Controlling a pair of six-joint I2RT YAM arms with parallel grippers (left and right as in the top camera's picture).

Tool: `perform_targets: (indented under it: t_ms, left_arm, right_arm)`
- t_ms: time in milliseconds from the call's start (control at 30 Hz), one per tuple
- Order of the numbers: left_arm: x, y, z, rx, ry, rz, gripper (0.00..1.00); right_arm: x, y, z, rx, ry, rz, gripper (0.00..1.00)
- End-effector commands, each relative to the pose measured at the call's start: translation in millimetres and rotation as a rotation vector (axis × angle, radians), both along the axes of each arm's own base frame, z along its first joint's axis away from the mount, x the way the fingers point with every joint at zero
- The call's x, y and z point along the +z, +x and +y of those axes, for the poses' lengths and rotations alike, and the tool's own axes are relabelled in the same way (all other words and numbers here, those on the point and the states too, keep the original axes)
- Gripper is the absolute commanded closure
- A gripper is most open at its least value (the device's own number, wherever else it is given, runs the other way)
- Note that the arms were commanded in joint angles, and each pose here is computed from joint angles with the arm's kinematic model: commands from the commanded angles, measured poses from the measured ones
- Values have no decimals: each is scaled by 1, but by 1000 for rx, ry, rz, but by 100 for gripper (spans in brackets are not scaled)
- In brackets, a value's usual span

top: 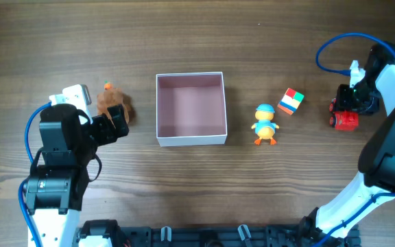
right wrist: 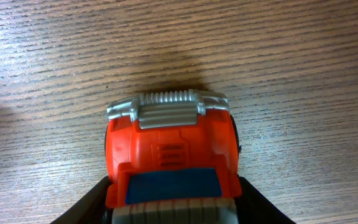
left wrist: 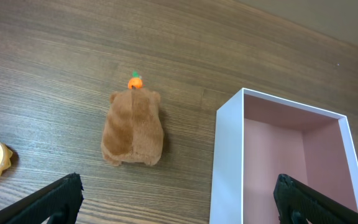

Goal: Pack container
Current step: 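Grasp the red fire truck with the right gripper and lift it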

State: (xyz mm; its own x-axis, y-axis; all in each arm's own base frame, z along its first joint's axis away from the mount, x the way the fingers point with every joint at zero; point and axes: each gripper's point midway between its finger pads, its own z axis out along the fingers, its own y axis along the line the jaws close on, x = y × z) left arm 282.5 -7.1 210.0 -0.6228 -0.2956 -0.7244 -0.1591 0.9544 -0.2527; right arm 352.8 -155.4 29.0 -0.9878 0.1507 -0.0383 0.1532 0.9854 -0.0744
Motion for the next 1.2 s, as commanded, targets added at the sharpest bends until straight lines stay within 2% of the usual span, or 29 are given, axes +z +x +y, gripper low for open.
perform_targets:
  t_ms: [0,167,200,400,800,833,933,967,1167]
  left_arm:
    - [10,2,-3,-6,-11,-27,0]
    - [10,2,-3,-6,-11,-27,0]
    - [10,2,-3,-6,-11,-27,0]
    - [10,2,-3,-6,-11,-27,0]
    - [10,3,2,17,8,-26,0]
    - [10,3,2,17,8,-26,0]
    - [10,3,2,18,8,-26,0]
    - [10,3,2,17,8,-26,0]
    - [10,3,2,17,8,-26,0]
  right_arm:
    - [-3,2,2,-27,13,-1,69]
    - [-3,2,2,-27,13,-1,67]
    - [-3,2,2,-27,13,-1,61]
    - [-3,0,3,-35,18,9,39]
    - [17,-11,1,-86,-13,20,37]
    - [18,-12,1,-95,-12,19,40]
    - [18,-14,2,-106,-8,29,68]
    - [18,-14,2,-106,-8,29,70]
    - [18,-10,3,-123,-2,10,96]
